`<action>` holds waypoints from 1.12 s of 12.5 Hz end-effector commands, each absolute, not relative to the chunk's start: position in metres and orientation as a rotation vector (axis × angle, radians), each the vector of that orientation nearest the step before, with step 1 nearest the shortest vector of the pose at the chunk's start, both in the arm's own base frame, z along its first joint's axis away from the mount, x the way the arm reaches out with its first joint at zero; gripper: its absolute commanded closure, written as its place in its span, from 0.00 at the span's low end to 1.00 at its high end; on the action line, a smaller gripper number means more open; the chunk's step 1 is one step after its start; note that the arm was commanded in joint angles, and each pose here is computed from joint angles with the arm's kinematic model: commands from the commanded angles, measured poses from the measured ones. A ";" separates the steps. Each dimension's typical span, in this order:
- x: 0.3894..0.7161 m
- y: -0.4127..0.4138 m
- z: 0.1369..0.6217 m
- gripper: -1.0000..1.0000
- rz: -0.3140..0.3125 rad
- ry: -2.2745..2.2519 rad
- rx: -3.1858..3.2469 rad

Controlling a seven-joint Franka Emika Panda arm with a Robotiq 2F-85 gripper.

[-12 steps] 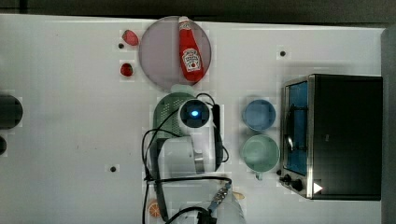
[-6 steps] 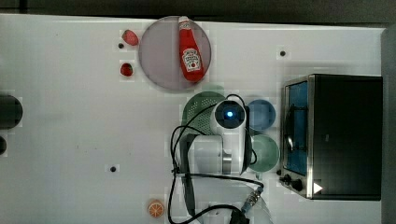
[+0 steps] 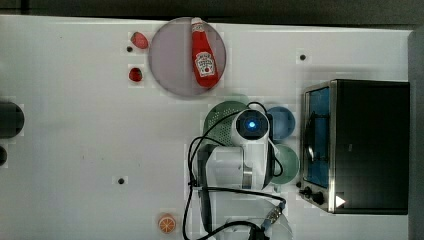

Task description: Drag strainer left to right.

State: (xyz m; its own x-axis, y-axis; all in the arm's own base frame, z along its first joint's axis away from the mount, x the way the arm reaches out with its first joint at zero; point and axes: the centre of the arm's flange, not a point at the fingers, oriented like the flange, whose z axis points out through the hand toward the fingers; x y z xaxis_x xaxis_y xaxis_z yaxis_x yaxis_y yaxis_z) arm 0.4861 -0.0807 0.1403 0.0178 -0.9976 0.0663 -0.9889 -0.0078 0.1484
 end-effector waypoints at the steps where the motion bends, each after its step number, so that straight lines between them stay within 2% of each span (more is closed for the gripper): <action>1: 0.500 -0.077 0.174 0.00 -0.036 -1.844 2.403; 5: 0.519 -0.042 0.265 0.00 0.031 -1.731 2.506; 7: 0.523 -0.033 0.329 0.00 0.027 -1.697 2.491; 9: 0.519 -0.034 0.397 0.00 -0.032 -1.607 2.502; 11: 0.510 -0.036 0.462 0.00 -0.135 -1.532 2.602; 12: 0.504 -0.038 0.490 0.00 -0.166 -1.498 2.670; 13: 0.500 -0.039 0.517 0.00 -0.148 -1.448 2.735; 14: 0.496 -0.038 0.543 0.00 -0.094 -1.388 2.787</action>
State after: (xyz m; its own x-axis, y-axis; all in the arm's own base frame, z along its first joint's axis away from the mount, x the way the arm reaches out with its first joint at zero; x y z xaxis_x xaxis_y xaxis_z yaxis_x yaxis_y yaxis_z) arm 0.4921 -0.0355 0.5442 0.4970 -0.8675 -0.0225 -0.8666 -0.4975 0.0398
